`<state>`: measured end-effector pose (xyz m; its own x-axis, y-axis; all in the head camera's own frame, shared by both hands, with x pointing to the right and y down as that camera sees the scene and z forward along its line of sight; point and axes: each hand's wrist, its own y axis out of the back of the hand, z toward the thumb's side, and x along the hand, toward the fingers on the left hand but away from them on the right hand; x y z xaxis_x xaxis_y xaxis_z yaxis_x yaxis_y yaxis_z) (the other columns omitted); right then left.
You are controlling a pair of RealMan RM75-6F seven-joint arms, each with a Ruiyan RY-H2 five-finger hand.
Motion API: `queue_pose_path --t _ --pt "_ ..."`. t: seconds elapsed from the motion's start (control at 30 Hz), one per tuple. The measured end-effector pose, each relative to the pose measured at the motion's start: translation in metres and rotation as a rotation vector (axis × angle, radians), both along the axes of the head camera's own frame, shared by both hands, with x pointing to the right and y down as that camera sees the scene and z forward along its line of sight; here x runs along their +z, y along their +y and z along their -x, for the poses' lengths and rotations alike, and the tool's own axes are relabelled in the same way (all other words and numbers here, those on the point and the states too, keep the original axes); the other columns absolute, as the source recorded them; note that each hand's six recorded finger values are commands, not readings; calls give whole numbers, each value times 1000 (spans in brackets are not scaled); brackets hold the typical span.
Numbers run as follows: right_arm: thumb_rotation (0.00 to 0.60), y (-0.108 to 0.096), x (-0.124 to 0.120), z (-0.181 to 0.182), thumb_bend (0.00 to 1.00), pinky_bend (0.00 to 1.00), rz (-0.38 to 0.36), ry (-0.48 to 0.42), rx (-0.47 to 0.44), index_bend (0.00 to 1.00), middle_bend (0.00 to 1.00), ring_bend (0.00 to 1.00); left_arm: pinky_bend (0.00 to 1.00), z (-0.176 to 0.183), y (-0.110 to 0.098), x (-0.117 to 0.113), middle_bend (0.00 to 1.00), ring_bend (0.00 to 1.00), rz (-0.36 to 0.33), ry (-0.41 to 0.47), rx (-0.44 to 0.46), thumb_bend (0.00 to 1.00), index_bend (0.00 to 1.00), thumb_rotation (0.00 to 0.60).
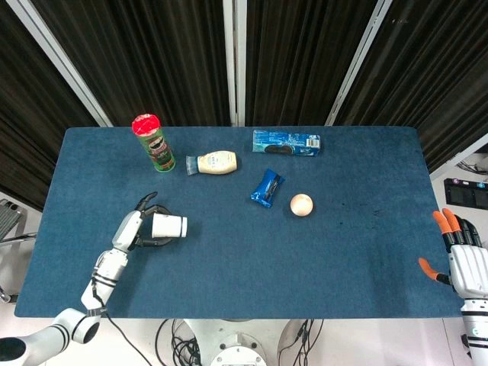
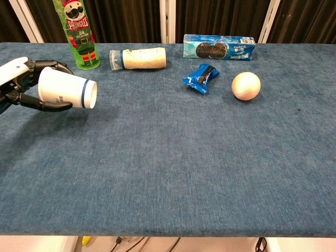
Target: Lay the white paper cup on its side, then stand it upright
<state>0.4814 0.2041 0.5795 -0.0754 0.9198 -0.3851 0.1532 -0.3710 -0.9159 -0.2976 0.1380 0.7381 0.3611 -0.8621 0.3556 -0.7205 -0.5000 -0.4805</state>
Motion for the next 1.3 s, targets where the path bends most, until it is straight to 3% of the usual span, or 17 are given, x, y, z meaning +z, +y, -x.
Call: queue_pose_path --t 0.37,0.77,1.17,1.3 --pt "600 0 2 0 188 0 5 2 5 0 0 0 0 0 11 11 282 0 8 -35 73 163 230 600" --pt "600 0 2 -1 187 0 3 2 4 0 0 0 0 4 13 9 279 0 -6 -65 103 164 228 600" --pt "600 0 3 -1 193 0 7 2 4 0 0 0 0 5 6 -9 265 0 -99 -160 188 164 216 600" --pt "600 0 1 -2 192 0 0 3 7 0 0 0 0 2 1 -18 205 0 -177 -264 271 163 196 600"
